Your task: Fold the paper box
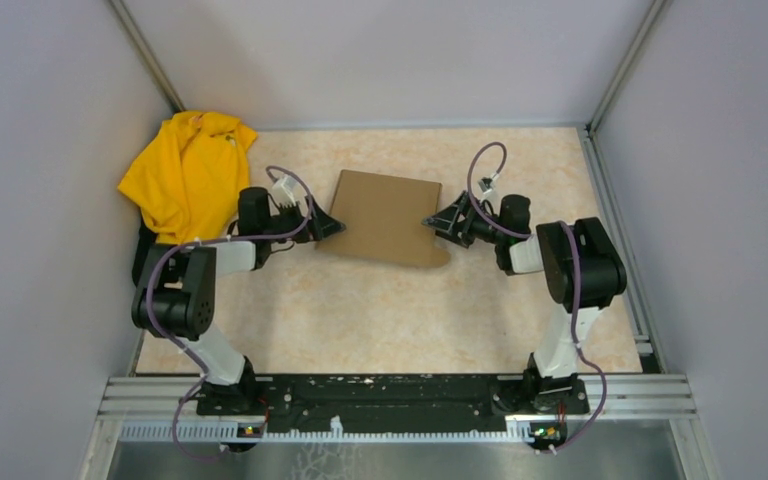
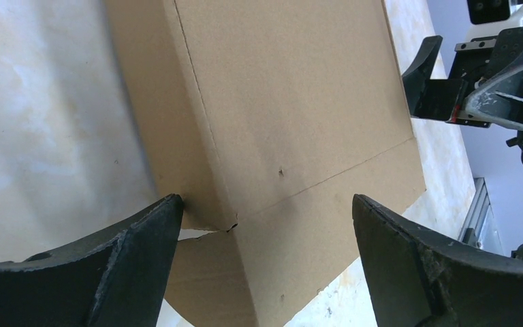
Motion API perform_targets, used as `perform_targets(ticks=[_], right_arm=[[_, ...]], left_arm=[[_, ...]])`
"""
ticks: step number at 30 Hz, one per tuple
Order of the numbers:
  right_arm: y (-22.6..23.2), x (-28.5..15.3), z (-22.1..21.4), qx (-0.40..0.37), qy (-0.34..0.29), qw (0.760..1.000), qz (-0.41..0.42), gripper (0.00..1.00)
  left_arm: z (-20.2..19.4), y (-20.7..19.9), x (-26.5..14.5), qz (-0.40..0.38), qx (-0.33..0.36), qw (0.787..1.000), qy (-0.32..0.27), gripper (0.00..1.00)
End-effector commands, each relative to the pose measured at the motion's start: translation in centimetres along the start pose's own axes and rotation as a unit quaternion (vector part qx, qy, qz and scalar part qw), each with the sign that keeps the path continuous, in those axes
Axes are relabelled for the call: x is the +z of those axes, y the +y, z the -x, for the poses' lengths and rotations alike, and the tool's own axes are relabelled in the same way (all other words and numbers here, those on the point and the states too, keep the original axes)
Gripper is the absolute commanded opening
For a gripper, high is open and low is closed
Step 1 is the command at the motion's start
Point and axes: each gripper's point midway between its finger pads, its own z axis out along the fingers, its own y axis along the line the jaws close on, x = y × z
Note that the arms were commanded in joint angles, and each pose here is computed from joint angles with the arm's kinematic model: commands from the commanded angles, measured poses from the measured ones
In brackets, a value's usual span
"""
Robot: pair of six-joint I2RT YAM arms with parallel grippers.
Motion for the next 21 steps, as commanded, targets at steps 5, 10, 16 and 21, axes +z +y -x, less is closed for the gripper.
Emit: perform_targets(ticks=[5,10,16,21], right_arm=[[5.1,-0.1,1.9,-0.06,-0.009,0.997,0.046,0.99],[7.1,-0.7,2.7,-0.077,-0.013,0.996,0.051,0.99],[9.5,-1.8,3.3,-0.104,-0.016,0.993,0.049,0.99],[11.5,-2.8,3.6,-0.12,-0.02,0.991,0.052,0.99]], left_arm=[[1.6,-4.1,-1.0,-0.042,0.032,0.999,-0.011,0.99],[1.7,-5.7,-1.4,-0.046,0.035,0.998,-0.008,0.99],[2.2,-7.8,-2.6,-0.051,0.042,0.998,-0.012,0.99],[3.1,-9.8,-4.0,-0.054,0.044,0.997,-0.018,0.99]])
